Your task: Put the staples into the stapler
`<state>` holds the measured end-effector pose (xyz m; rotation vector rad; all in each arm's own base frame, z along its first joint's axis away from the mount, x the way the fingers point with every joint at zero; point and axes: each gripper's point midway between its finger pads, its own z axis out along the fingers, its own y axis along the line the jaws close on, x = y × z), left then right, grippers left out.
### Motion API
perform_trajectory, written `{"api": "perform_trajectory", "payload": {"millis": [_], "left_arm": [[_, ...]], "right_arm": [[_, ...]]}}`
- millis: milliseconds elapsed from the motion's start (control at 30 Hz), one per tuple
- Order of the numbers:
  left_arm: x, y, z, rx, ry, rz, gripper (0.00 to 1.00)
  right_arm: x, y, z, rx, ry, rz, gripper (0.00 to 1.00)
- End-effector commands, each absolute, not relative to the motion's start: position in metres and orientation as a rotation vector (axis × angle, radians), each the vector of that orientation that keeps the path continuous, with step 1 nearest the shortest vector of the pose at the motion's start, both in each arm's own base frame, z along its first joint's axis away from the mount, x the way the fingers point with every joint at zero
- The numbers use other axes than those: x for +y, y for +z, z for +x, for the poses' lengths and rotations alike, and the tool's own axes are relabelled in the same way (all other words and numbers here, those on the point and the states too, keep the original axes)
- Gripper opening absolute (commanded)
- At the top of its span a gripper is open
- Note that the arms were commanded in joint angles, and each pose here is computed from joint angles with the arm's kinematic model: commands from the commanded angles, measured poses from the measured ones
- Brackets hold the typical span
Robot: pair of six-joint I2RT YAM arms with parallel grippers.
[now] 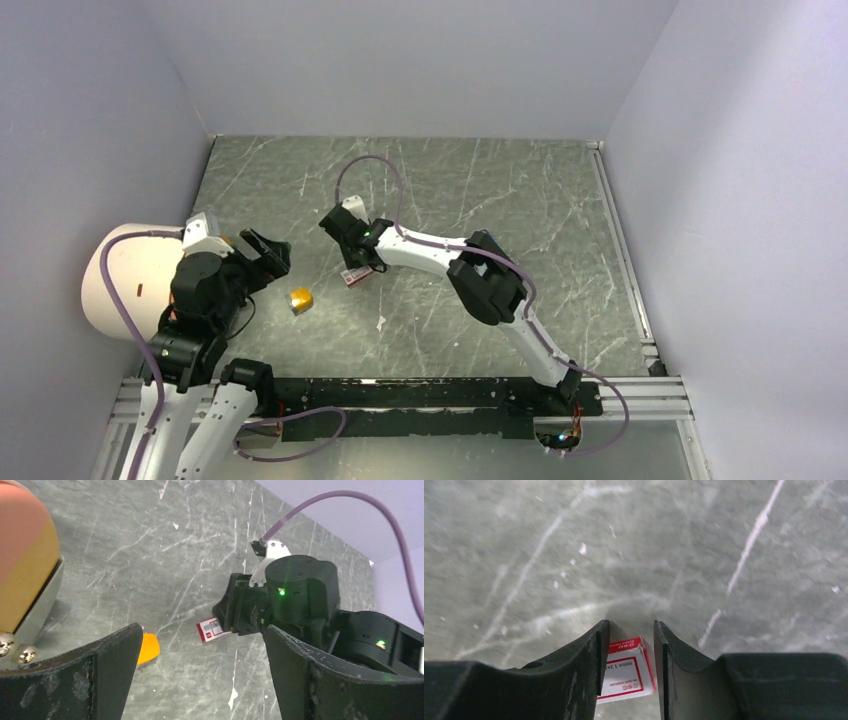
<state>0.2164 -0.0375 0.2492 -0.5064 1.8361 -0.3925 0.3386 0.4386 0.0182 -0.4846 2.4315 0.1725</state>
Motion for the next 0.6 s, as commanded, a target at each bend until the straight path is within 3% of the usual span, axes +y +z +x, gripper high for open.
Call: {"api": "perform_trajectory", "payload": {"millis": [0,367,567], "left_arm": [[-0.049,0.24,0.222,1.874,-0.447,-0.475,0.97],[-0.064,0.209,0.23,1.965,-0.501,-0.473,0.97],[-0.068,0.205,0.234,1.978,-0.519,-0.485,0.97]], "right_arm": [[0.396,0.011,0.316,2.512,0.037,-0.528,0.41],[0.377,0.022,0.285,2.487,0.226,-0.587,0.41],[0.394,0.069,0.303,2.323,0.317,-0.635,0.54]]}}
